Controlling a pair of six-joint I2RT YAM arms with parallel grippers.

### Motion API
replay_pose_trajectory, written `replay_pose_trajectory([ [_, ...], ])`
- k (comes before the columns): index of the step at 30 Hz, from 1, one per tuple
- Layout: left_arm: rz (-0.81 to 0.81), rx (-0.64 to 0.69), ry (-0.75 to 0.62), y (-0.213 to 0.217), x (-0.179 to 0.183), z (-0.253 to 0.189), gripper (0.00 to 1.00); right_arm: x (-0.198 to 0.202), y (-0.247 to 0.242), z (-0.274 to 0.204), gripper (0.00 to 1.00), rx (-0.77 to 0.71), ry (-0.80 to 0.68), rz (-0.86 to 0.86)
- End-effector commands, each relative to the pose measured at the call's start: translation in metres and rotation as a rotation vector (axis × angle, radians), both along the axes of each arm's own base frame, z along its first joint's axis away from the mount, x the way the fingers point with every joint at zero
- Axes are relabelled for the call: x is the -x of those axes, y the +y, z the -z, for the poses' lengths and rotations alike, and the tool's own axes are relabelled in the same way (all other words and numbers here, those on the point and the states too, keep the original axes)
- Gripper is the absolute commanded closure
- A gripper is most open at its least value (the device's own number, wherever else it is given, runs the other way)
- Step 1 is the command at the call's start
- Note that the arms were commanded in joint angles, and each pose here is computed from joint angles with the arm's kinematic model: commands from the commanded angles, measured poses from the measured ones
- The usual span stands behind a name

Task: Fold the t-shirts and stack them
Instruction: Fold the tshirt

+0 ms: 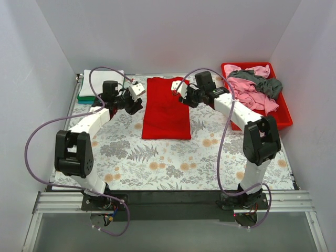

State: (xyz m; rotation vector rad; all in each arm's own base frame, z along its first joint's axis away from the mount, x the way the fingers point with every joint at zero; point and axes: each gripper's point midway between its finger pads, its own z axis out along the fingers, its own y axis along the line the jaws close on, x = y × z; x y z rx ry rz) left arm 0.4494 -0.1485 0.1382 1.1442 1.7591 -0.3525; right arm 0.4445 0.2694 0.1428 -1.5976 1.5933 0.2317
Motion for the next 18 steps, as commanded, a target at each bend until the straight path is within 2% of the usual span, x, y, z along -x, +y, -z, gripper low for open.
replay_pose_trajectory([
  [1, 0.058, 0.129, 0.157, -0.023, 0.056, -0.014, 0.58, 0.056, 0.011, -0.018, 0.66, -0.120, 0.207, 0.029],
  [6, 0.028, 0.239, 0.433, -0.040, 0.097, 0.011, 0.63, 0.106, 0.023, 0.009, 0.74, -0.195, 0.474, 0.061],
  [13, -0.044, 0.405, 0.788, -0.061, 0.126, 0.040, 0.64, 0.135, 0.033, 0.049, 0.76, -0.259, 0.767, 0.160],
  [18, -0.151, 0.414, 0.903, -0.058, 0.125, 0.074, 0.66, 0.145, 0.028, 0.089, 0.78, -0.243, 0.901, 0.230],
])
